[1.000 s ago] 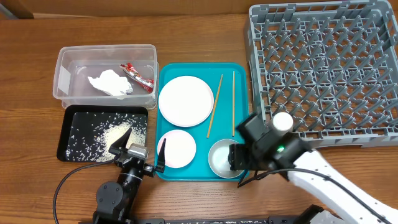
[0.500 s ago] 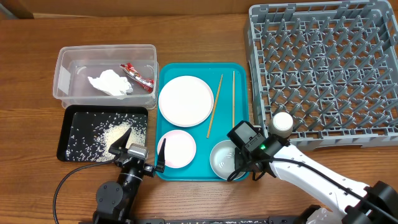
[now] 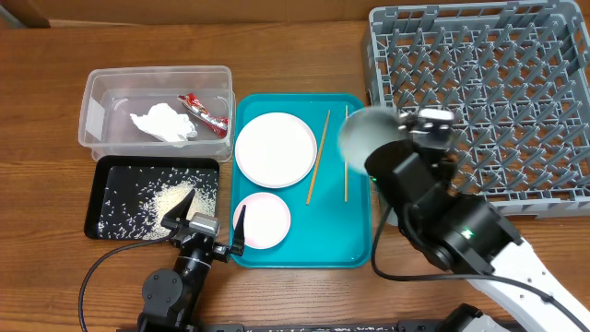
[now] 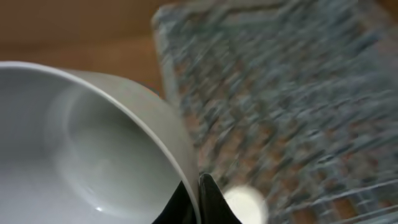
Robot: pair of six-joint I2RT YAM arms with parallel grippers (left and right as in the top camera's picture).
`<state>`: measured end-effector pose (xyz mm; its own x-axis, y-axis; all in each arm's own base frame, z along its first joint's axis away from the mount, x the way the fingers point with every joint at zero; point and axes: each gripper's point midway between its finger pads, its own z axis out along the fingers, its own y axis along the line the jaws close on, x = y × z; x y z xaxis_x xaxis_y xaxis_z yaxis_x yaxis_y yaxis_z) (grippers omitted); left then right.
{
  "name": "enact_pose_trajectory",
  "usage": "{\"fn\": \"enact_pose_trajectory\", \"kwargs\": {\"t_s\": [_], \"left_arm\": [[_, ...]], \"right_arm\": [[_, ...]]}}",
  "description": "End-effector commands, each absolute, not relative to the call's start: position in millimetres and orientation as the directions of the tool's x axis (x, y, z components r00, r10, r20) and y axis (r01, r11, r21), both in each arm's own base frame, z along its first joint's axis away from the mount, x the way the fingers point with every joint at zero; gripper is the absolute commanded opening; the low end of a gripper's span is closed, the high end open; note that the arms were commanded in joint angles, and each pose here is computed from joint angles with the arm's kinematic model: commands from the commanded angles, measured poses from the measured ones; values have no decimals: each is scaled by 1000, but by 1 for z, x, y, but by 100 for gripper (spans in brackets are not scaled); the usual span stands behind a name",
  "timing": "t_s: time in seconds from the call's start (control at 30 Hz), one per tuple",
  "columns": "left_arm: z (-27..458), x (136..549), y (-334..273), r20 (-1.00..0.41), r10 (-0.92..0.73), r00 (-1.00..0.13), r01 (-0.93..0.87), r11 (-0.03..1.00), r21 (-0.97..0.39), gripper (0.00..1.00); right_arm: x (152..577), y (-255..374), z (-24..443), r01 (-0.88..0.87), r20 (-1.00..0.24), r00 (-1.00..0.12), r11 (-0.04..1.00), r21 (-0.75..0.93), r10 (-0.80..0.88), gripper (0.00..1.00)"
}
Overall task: Sort waste into correct bins and load items into the dishwasher
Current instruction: 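Place the white bowl upright in the dish rack and release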
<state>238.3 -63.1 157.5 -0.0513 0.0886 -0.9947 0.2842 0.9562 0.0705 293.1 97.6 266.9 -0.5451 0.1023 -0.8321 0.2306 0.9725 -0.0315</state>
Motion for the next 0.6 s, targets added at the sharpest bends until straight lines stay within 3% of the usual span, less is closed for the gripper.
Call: {"fn": "enact_pose_trajectory", "kwargs": {"t_s": [0.0,0.37,0.57], "left_arm": [[157,239,-60,-996,72,-55,271,961,54,100],[157,239,-60,-996,72,-55,271,961,54,100],[157,239,-60,-996,72,-55,271,961,54,100]], "right_arm": [[300,36,303,518,-927,-376,831,-203,7,4],[343,-66,230,727,-842,-515,602,-330,161,4],[362,-77,192,710,-791,-591,566,-419,155,4]]}}
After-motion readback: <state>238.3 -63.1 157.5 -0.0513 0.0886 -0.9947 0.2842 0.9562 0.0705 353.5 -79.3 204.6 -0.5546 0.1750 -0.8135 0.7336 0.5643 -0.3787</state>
